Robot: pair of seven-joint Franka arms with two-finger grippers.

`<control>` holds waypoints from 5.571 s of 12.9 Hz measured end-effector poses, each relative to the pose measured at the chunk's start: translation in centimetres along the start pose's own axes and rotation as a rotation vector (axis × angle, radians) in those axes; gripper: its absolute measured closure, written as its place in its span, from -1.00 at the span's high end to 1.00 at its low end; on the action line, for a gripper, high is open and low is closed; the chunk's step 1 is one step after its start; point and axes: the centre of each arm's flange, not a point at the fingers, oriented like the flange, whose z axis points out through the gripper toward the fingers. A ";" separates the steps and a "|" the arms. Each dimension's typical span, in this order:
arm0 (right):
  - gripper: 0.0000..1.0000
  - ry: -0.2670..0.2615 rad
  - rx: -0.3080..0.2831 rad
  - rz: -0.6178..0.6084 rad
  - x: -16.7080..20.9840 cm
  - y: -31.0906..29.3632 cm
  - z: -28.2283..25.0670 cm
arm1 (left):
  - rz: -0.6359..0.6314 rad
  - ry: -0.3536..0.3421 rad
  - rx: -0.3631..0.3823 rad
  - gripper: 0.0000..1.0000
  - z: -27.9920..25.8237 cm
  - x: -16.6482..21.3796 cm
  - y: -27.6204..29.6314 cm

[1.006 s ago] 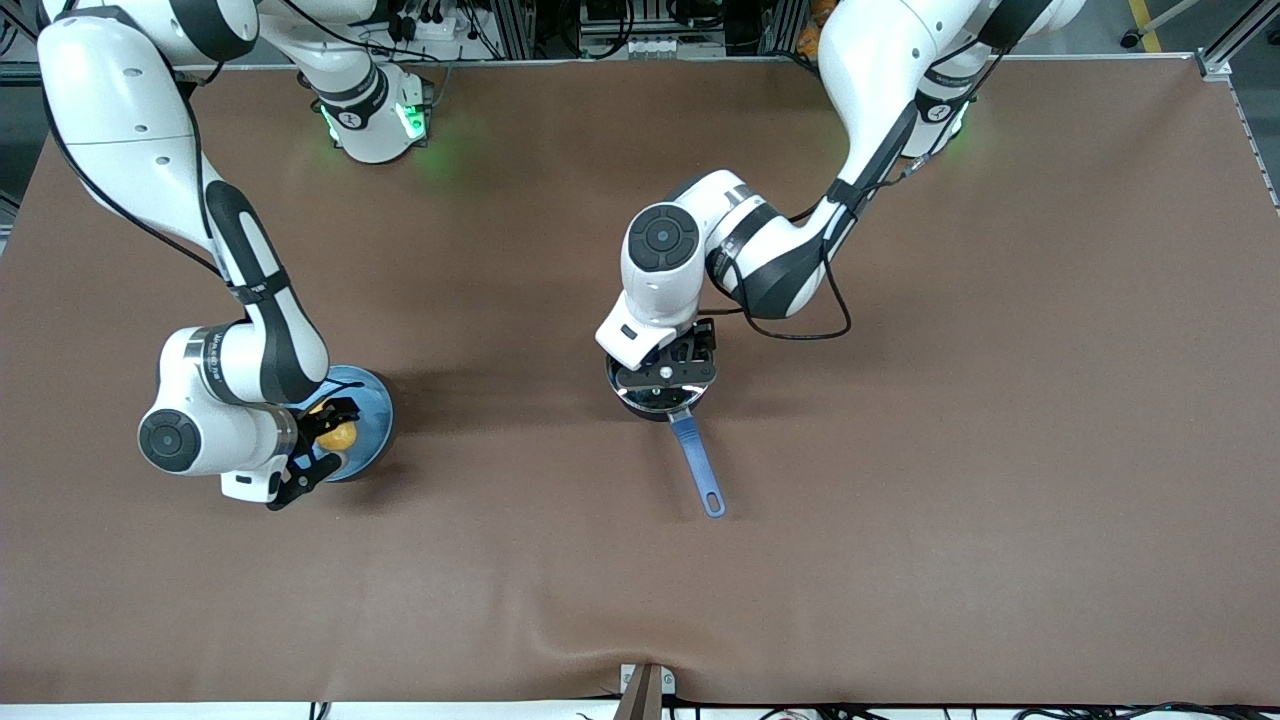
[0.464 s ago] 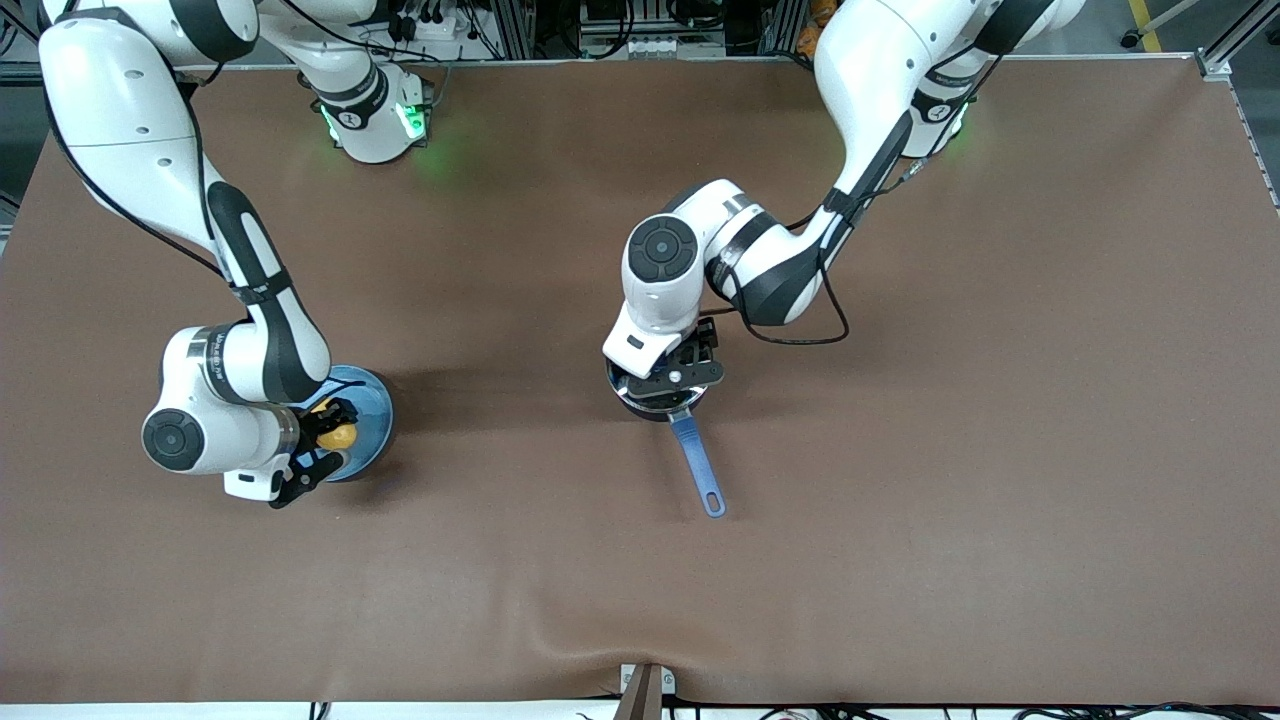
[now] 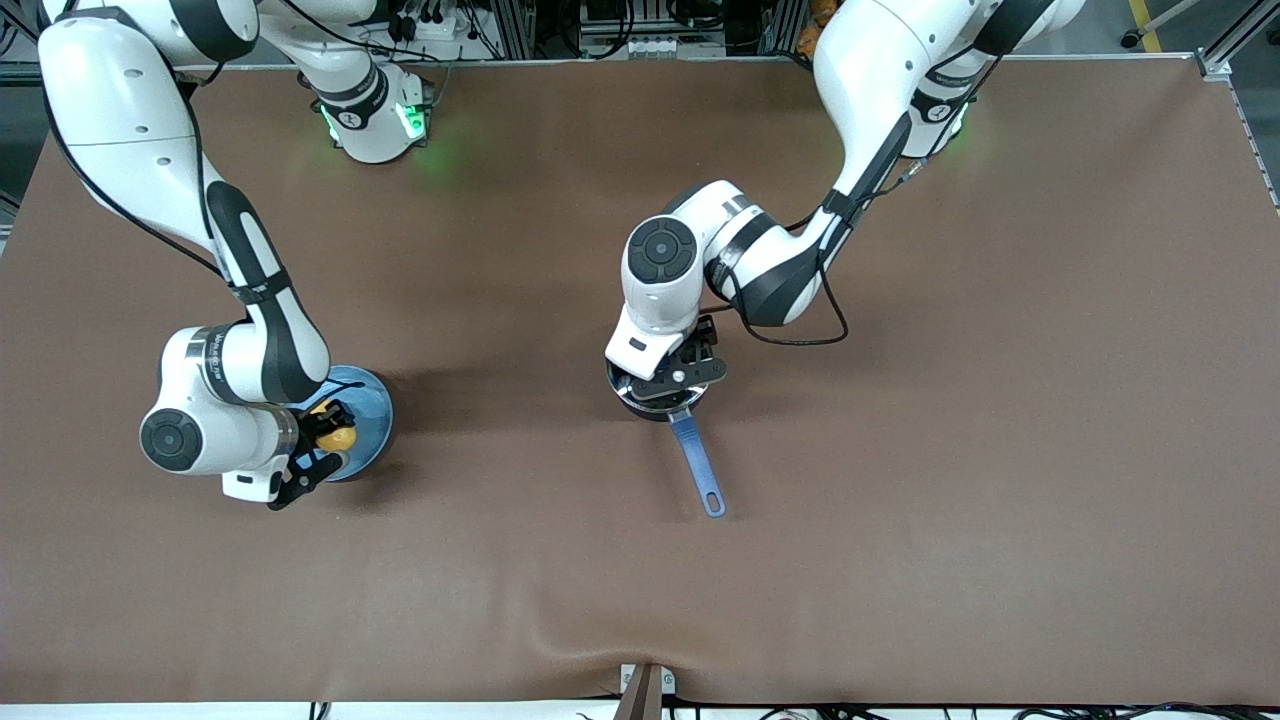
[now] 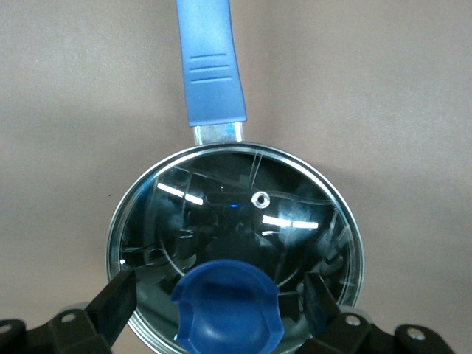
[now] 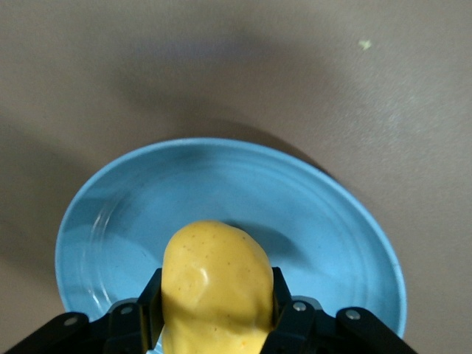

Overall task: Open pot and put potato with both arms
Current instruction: 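Lift the lid off with the left gripper while the right gripper carries potato, then lower the potato into the pan while the left gripper sets lid down, then open the right gripper to release the potato into the saucepan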

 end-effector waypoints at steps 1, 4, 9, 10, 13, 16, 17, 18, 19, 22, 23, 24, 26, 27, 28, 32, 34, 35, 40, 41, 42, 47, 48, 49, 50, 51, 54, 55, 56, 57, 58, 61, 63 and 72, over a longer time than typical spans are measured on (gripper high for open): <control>0.15 0.002 -0.001 -0.003 0.3 -0.1 -0.6 | 0.001 0.000 0.000 1.00 0.0 0.0 0.0; 0.15 0.002 -0.002 -0.024 1.4 -1.1 -4.1 | 0.002 0.000 0.000 0.95 0.0 -0.1 0.1; 0.15 0.061 -0.029 -0.019 2.8 -4.8 -10.8 | 0.003 -0.002 0.003 0.69 0.3 -0.2 0.1; 0.15 0.071 -0.031 -0.008 3.1 -6.3 -12.1 | 0.003 -0.004 0.005 0.52 0.4 -0.2 0.1; 0.15 0.095 -0.039 0.037 4.5 -11.1 -14.6 | 0.004 -0.003 0.005 0.21 0.5 -0.2 0.2; 0.15 0.097 -0.038 0.091 6.4 -16.0 -14.6 | 0.004 -0.003 0.005 0.21 0.2 -0.2 0.2; 0.15 0.101 -0.035 0.111 7.1 -17.8 -14.6 | 0.003 -0.002 0.007 0.21 -0.3 0.0 0.2; 0.15 0.104 -0.033 0.137 7.6 -19.5 -14.6 | 0.013 0.008 0.001 0.21 -1.5 0.4 0.0; 0.15 0.107 -0.035 0.166 8.2 -21.4 -14.7 | 0.038 0.027 -0.011 0.21 -3.8 1.3 -0.6; 0.15 0.133 -0.040 0.244 9.6 -27.1 -15.7 | 0.080 0.066 -0.005 0.21 -12.6 7.3 -7.6; 0.15 0.143 -0.040 0.270 10.0 -29.2 -16.1 | 0.087 0.064 0.009 0.21 -14.5 9.5 -10.7; 0.15 0.151 -0.040 0.300 10.3 -31.5 -16.3 | 0.092 0.060 0.021 0.21 -15.8 11.8 -14.0; 0.15 0.189 -0.035 0.348 11.2 -37.3 -16.1 | 0.113 0.045 0.037 0.21 -16.3 16.6 -21.1; 0.15 0.231 -0.028 0.353 11.7 -40.5 -16.0 | 0.119 0.032 0.043 0.21 -15.8 18.5 -24.1; 0.15 0.259 -0.020 0.358 12.1 -43.5 -15.5 | 0.122 0.014 0.051 0.21 -14.9 20.0 -26.9; 0.15 0.319 0.013 0.394 13.8 -50.2 -10.0 | 0.090 -0.020 0.052 0.21 -8.3 22.6 -33.9; 0.15 0.347 0.027 0.394 14.9 -50.6 -7.3 | 0.100 -0.002 0.034 0.21 -4.4 22.7 -36.0; 0.15 0.358 0.032 0.392 15.4 -50.6 -6.1 | 0.108 0.005 0.026 0.21 -2.7 22.6 -37.2; 0.15 0.364 0.036 0.376 16.4 -51.5 -1.3 | 0.142 0.010 0.006 0.21 3.3 21.1 -41.1; 0.15 0.358 0.033 0.377 16.5 -51.4 -0.7 | 0.142 0.005 0.006 0.21 4.0 20.7 -41.5; 0.15 0.352 0.031 0.378 16.5 -51.3 -0.2 | 0.145 0.002 0.005 0.21 4.6 20.3 -41.9; 0.15 0.327 0.022 0.377 16.7 -51.3 2.2 | 0.144 -0.005 -0.001 0.21 7.2 18.5 -42.9; 0.15 0.327 0.023 0.383 16.7 -51.2 2.4 | 0.142 -0.004 -0.003 0.21 7.4 18.3 -43.1; 0.15 0.329 0.026 0.398 16.7 -51.2 2.5 | 0.140 0.001 -0.005 0.22 7.4 18.4 -43.2; 0.15 0.328 0.028 0.412 16.7 -51.2 2.6 | 0.138 0.008 -0.006 0.35 7.2 18.5 -43.3; 0.15 0.326 0.028 0.418 16.7 -51.2 2.7 | 0.138 0.019 -0.007 0.56 6.7 18.6 -43.3; 0.15 0.322 0.028 0.419 16.7 -51.6 3.4 | 0.136 0.087 -0.013 1.00 2.9 19.6 -43.2; 0.15 0.323 0.028 0.420 16.7 -51.6 3.5 | 0.135 0.118 -0.015 1.00 0.9 20.0 -43.1; 0.15 0.324 0.028 0.421 16.8 -51.6 3.6 | 0.136 0.137 -0.013 1.00 -1.1 20.3 -42.9; 0.15 0.324 0.028 0.422 16.8 -51.6 3.7 | 0.139 0.143 -0.008 1.00 -3.2 20.5 -42.6; 0.15 0.325 0.028 0.425 16.8 -51.5 3.6 | 0.144 0.140 -0.001 1.00 -5.5 20.7 -42.2; 0.51 0.331 0.030 0.427 16.9 -51.5 3.4 | 0.154 0.120 0.016 1.00 -12.1 21.2 -40.8; 0.95 0.345 0.036 0.426 17.2 -51.6 2.7 | 0.156 0.103 0.018 1.00 -15.1 21.2 -40.2; 1.00 0.318 -0.003 0.572 11.5 -40.8 -20.6 | 0.162 0.098 -0.018 1.00 -24.7 19.6 -40.6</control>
